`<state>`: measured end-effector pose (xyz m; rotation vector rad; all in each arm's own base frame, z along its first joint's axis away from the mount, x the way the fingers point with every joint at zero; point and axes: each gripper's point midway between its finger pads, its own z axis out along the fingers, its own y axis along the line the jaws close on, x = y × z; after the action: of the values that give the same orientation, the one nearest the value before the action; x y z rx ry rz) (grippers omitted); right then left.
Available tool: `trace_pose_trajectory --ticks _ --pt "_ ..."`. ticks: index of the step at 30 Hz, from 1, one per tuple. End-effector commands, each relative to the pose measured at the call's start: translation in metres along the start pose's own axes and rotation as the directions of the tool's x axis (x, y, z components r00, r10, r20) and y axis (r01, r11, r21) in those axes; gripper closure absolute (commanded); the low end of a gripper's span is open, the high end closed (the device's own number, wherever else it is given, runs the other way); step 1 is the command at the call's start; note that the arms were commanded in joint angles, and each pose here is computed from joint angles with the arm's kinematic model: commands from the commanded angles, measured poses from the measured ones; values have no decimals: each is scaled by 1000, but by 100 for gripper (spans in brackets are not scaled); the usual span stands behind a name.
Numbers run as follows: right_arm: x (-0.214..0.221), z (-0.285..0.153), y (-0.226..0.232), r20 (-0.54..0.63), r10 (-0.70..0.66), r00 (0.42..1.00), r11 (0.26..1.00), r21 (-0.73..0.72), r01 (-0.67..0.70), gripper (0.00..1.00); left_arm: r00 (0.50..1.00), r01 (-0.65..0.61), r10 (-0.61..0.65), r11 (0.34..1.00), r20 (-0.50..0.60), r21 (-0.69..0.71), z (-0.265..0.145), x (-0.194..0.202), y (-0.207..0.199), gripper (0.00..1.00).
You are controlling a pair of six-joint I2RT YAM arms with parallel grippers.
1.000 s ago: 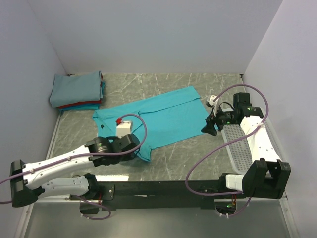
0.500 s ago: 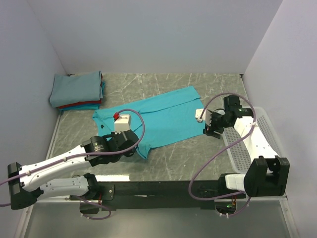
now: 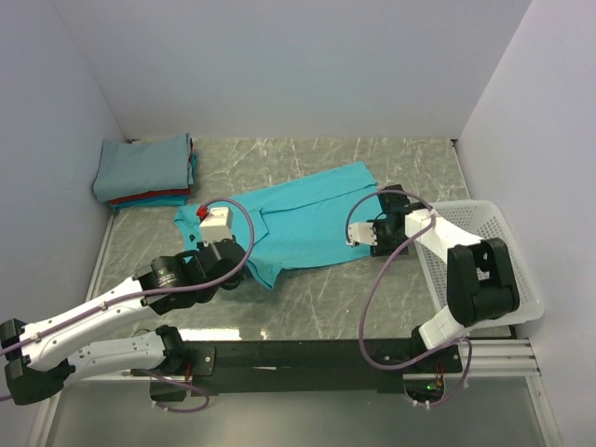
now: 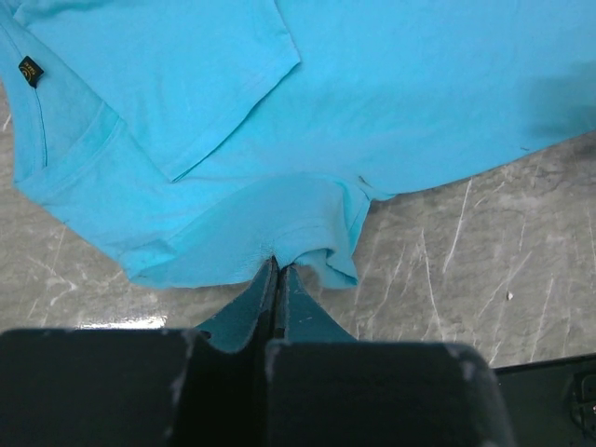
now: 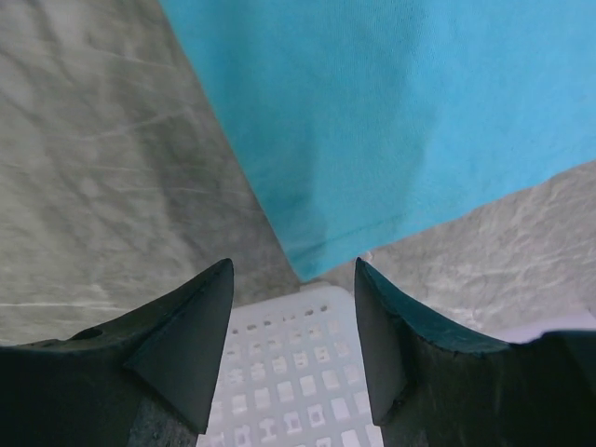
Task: Fold and stack the t-shirts
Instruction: Fold the tshirt
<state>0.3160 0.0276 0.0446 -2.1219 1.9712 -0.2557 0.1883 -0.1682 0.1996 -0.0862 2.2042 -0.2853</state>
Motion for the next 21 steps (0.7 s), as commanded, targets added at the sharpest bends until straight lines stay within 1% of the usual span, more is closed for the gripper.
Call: trace_pose_trajectory --ticks 1,4,7,17,20,21 --pt "19 -4 -22 -146 -16 989 997 78 27 39 999 19 -20 999 37 38 -5 -14 -6 100" --pt "28 1 -22 -207 -17 978 997 69 32 39 999 14 -15 999 40 44 -5 -15 -7 100" --pt "34 6 -21 -243 -25 970 998 51 38 40 999 6 -8 999 35 48 -5 -15 -7 100" --pt "40 25 -14 -279 -46 959 999 -7 45 44 1000 14 -16 998 23 57 -4 -10 -5 100" --pt "40 30 -14 -283 -49 958 999 -18 46 47 1000 13 -14 998 27 55 -5 -13 -5 100" --pt "40 31 -14 -284 -50 957 999 -22 46 49 1000 12 -14 999 28 52 -6 -14 -5 100"
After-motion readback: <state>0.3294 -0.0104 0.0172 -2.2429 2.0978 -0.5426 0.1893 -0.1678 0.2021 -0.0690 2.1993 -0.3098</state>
